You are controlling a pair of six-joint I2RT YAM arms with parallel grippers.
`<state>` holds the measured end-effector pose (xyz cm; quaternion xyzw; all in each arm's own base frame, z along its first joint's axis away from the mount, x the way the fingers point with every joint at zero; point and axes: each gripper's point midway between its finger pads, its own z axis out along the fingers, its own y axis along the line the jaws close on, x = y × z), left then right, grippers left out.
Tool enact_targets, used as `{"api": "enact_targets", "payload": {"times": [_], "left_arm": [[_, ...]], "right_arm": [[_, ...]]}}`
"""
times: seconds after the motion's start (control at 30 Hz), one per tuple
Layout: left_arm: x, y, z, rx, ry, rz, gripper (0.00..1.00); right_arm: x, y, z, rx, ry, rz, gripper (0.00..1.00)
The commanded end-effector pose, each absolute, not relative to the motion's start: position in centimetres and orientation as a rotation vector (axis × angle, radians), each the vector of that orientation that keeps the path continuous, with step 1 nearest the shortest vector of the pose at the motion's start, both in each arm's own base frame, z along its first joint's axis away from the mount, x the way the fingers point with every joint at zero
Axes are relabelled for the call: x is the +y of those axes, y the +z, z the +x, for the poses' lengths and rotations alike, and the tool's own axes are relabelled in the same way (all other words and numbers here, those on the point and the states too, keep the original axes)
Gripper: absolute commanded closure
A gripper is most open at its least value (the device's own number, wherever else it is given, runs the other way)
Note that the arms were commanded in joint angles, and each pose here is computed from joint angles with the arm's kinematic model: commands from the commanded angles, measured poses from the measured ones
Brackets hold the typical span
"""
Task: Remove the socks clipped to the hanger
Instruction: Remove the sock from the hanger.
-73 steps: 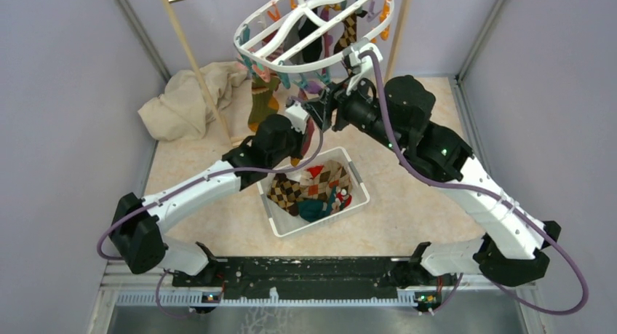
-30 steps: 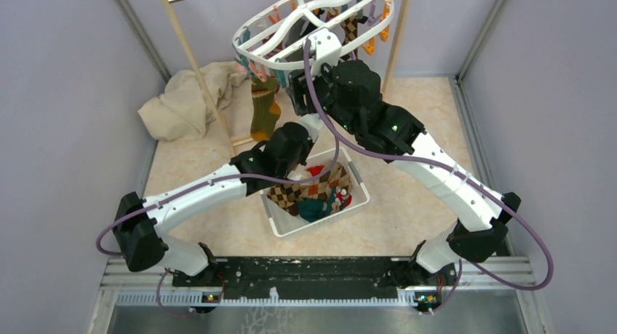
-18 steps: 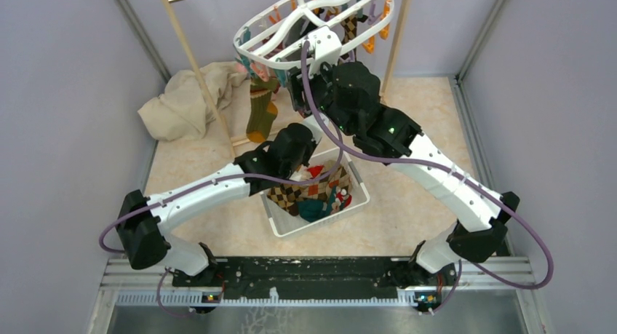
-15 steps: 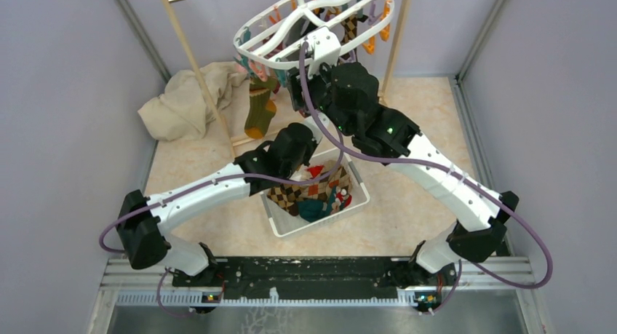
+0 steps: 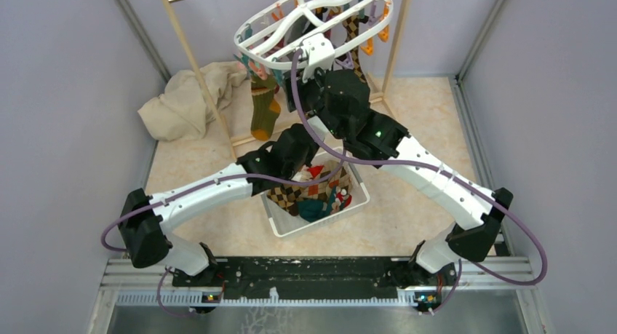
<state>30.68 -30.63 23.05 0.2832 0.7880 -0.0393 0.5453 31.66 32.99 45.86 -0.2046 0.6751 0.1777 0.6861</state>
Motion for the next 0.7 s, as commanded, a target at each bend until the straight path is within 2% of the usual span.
{"api": "enact_targets", "payload": {"times": [0.0,0.67], "left_arm": [[-31.2,24.1,30.8,1.847,-0.093,0.674,1.0],[-31.5,24.1,30.5,1.841,-0.092,0.691,1.0]], "right_arm": [[32.8,48.6,31.1,1.412,0.448,-0.4,0.39],[33.1,49.7,30.6,1.344,0.514,-0.374,0.4]]}}
